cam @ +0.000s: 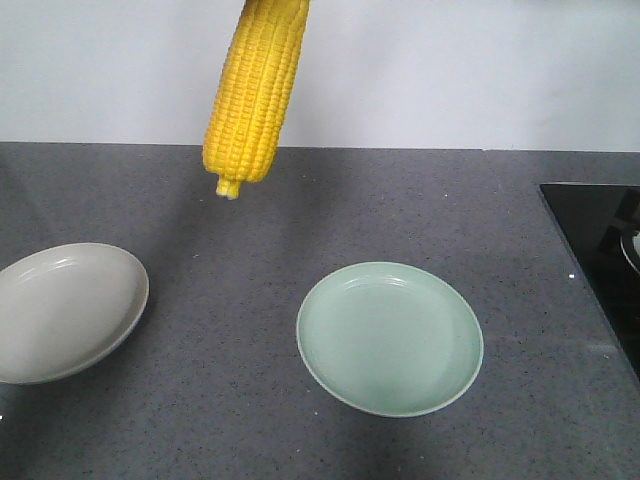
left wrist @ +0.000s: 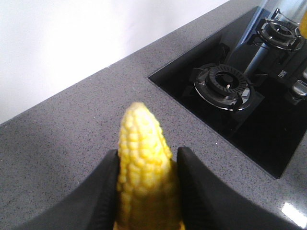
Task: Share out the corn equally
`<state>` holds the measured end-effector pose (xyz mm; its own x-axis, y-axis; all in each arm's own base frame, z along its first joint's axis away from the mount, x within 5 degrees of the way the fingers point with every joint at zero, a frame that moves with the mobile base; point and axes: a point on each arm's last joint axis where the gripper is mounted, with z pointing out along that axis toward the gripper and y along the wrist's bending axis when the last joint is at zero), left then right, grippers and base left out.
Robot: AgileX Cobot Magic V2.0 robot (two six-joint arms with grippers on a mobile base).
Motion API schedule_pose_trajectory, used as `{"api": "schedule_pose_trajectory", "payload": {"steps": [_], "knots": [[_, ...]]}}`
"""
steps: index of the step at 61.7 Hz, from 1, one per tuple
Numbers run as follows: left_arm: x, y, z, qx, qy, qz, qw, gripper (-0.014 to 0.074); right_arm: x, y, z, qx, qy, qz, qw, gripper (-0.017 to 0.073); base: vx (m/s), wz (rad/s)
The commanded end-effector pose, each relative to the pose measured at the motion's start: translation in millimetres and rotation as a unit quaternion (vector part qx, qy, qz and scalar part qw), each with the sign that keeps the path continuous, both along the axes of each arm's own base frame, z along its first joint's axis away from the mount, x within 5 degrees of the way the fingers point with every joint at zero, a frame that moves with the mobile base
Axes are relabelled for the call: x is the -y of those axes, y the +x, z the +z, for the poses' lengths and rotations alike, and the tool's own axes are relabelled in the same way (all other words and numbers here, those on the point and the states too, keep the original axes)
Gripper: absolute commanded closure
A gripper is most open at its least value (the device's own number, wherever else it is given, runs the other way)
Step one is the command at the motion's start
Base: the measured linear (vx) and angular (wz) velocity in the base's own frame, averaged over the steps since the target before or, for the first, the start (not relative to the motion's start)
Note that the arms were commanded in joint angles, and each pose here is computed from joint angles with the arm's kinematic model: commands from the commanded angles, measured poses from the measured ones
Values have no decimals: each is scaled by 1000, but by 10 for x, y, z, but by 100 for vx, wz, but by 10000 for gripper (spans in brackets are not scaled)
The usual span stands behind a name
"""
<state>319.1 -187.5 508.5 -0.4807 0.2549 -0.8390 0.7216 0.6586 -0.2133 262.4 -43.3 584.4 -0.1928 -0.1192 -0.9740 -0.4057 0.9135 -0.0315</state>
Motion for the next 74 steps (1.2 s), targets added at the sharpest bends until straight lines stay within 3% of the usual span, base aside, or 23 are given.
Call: {"api": "schedule_pose_trajectory", "payload": {"steps": [1,74], "knots": [[-59,-213,258,34,-36,-5,999,600,-74,-150,116,25,2,10,1000,566,1,-3],[-59,-213,258,34,-36,-5,999,600,-74,-150,116,25,2,10,1000,566,0,0]]}}
